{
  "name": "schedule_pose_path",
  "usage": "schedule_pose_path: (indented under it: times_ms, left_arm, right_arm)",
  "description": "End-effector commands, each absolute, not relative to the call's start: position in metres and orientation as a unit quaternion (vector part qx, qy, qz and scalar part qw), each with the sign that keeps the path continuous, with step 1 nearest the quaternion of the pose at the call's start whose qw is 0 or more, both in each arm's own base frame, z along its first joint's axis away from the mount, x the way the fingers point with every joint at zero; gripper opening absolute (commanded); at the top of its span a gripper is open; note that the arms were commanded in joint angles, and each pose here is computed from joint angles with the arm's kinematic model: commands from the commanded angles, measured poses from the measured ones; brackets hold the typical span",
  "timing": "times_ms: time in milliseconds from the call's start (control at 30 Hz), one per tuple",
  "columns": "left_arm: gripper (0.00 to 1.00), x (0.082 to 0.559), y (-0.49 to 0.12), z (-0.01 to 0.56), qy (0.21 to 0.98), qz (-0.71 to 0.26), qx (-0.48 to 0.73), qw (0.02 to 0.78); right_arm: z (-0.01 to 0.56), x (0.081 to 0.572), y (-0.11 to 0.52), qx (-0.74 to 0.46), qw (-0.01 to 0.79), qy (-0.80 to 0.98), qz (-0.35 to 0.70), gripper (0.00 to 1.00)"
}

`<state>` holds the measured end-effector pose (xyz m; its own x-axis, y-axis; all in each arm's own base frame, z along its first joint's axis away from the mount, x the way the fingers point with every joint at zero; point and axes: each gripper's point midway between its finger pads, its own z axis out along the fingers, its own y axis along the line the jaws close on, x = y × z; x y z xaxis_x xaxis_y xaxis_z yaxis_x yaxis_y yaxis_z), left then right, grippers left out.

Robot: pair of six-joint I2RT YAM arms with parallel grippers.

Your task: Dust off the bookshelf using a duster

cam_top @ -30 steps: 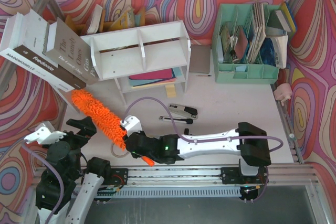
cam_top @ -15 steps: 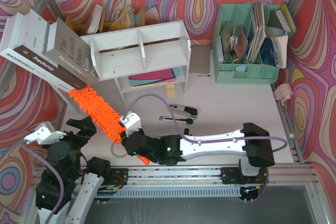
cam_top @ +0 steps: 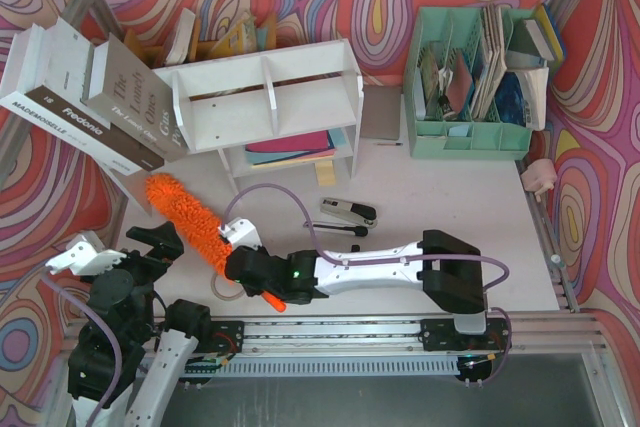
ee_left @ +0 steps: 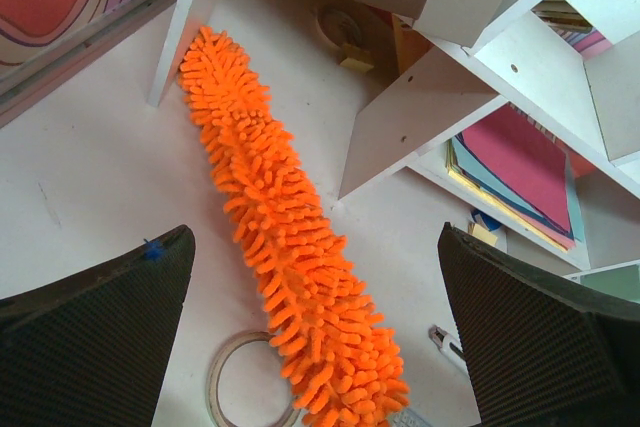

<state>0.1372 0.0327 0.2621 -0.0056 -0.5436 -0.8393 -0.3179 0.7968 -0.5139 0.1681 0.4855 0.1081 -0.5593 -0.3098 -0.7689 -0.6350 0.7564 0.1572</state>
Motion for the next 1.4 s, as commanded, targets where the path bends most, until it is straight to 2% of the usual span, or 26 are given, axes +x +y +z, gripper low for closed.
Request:
schedule_pose_path:
  times_ms: [0,167,300,600,867,1033,1200,1367]
  left_arm:
    - [0.98,0.137,0.035,0.262,0.699,-0.086,-0.313,0.637]
    - [0.99,0.137,0.035,0.262,0.699,-0.087,-0.313,0.637]
    - [0.98,0.136,0.035,0.262,0.698,-0.087,-0.313,0.638]
    - [0.99,0.136,0.035,0.262,0.698,-0.087,-0.314,0.638]
    - [0.99,0.136,0.036,0.262,0.698,-0.087,-0.314,0.638]
    - [0.99,0.136,0.036,0.262,0.698,-0.086,-0.314,0.638]
    - [0.99,0.136,0.035,0.262,0.699,-0.086,-0.314,0.637]
    - [0.99,0.136,0.035,0.262,0.699,-0.085,-0.313,0.637]
  right_arm:
    - [0.159,0.173,0.500,-0.251,0.417,0.831,0.268,0.00]
    - [0.207,0.177,0.492,-0.226,0.469,0.795,0.311,0.00]
    - [0.217,0.182,0.486,-0.210,0.492,0.786,0.311,0.00]
    - [0.148,0.177,0.503,-0.252,0.421,0.831,0.261,0.00]
    - [0.120,0.178,0.507,-0.265,0.378,0.849,0.257,0.00]
    - [0.160,0.178,0.508,-0.263,0.417,0.820,0.291,0.00]
    - [0.213,0.155,0.504,-0.282,0.480,0.765,0.323,0.00]
    - [0.217,0.145,0.497,-0.289,0.486,0.755,0.332,0.00]
